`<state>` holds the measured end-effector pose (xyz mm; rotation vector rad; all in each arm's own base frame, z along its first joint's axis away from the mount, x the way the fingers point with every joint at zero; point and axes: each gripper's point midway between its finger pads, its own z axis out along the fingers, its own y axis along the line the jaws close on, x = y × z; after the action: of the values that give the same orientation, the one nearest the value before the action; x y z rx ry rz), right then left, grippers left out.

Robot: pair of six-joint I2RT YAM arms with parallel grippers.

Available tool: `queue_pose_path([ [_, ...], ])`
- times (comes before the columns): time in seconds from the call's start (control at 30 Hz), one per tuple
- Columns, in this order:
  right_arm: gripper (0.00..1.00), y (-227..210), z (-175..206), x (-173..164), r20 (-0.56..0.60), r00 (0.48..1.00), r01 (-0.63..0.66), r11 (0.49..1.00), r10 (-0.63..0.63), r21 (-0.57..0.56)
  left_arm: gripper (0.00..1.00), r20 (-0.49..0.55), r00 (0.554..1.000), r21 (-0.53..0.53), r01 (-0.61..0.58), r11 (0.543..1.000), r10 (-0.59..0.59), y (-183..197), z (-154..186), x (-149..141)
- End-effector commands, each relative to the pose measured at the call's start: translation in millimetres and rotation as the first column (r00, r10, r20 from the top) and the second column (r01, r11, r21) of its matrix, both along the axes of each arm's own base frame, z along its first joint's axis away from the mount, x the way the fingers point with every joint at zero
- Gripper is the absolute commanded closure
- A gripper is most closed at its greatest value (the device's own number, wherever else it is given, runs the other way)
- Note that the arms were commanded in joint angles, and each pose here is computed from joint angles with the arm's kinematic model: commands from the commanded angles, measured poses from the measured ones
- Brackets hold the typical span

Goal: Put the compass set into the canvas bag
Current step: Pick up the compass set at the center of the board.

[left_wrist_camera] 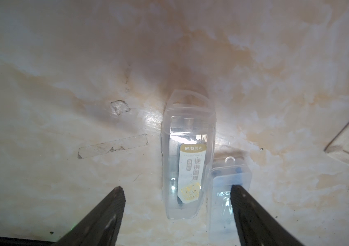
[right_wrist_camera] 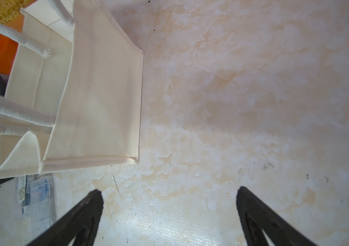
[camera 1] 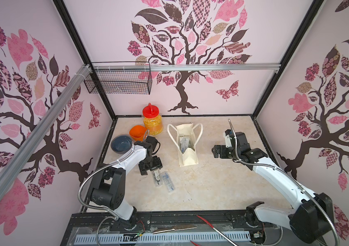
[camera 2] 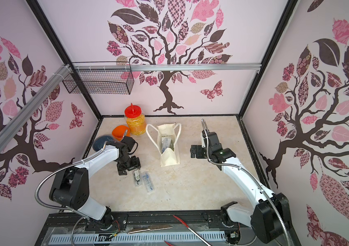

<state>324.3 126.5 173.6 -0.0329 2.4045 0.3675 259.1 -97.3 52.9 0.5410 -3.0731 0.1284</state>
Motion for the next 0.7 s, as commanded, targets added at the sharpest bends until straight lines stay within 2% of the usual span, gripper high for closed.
queue_pose_path([
  [0.0, 0.0, -2, 5, -2, 0.014, 1.0, 0.004, 1.0, -0.004, 0.007, 0.21, -0.031, 0.999, 0.002, 0.009, 1.0, -0.009, -2, -10, -3],
  [0.43, 0.0, -6, 4, -2, 0.023, 1.0, 0.015, 1.0, -0.015, -0.011, 0.25, -0.096, 0.995, 0.023, 0.03, 0.999, -0.028, -4, -30, 1],
  [0.67, 0.0, -6, 6, 0, 0.029, 0.999, 0.015, 1.0, -0.015, -0.014, 0.31, -0.119, 0.993, 0.035, 0.034, 0.999, -0.029, -3, -36, 0],
])
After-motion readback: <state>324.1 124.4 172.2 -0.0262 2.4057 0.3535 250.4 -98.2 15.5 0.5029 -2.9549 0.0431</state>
